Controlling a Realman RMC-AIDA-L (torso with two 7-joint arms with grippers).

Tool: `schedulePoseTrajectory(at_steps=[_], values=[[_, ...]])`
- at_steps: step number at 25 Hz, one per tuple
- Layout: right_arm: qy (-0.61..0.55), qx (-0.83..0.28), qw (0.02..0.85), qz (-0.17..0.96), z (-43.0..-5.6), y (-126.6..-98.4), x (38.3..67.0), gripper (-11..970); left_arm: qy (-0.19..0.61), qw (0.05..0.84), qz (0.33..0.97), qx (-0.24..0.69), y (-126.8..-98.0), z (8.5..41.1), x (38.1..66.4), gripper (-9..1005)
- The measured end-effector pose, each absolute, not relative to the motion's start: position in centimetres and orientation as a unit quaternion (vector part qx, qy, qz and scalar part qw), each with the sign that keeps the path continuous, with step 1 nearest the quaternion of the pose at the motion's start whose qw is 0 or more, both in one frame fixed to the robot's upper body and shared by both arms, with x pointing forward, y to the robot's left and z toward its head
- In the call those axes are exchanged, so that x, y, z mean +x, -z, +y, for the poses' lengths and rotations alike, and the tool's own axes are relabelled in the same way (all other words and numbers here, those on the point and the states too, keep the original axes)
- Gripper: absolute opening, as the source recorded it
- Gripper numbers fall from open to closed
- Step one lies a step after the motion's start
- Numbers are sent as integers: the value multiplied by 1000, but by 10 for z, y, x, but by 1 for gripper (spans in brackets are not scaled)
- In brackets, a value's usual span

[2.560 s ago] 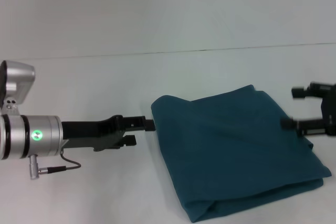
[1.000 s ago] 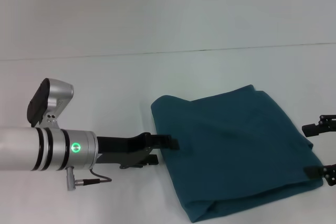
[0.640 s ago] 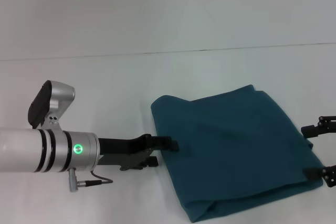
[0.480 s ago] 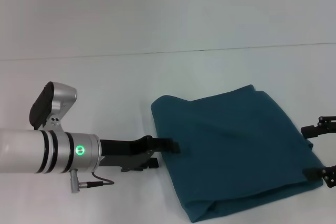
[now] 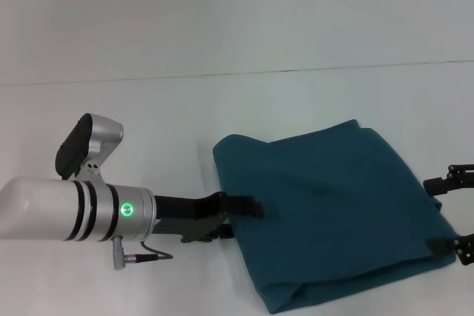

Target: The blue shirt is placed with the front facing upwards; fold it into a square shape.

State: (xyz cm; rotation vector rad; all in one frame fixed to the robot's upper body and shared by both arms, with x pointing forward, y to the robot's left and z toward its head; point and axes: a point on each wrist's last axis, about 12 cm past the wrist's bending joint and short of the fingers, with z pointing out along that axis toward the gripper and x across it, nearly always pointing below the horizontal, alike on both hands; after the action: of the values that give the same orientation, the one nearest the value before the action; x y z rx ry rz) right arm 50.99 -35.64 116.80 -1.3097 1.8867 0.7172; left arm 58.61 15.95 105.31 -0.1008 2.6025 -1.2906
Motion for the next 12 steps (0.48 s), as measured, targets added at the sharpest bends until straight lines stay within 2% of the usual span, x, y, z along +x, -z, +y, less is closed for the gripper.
schedulePoseTrajectory(at_steps=[10, 12], values=[[-277, -511, 360, 730, -355, -1169, 512, 931, 435, 112, 893, -34, -1051, 159, 585, 742], [-277, -511, 360, 730, -355, -1170, 512, 931, 433, 110, 894, -29, -1051, 157, 584, 657]])
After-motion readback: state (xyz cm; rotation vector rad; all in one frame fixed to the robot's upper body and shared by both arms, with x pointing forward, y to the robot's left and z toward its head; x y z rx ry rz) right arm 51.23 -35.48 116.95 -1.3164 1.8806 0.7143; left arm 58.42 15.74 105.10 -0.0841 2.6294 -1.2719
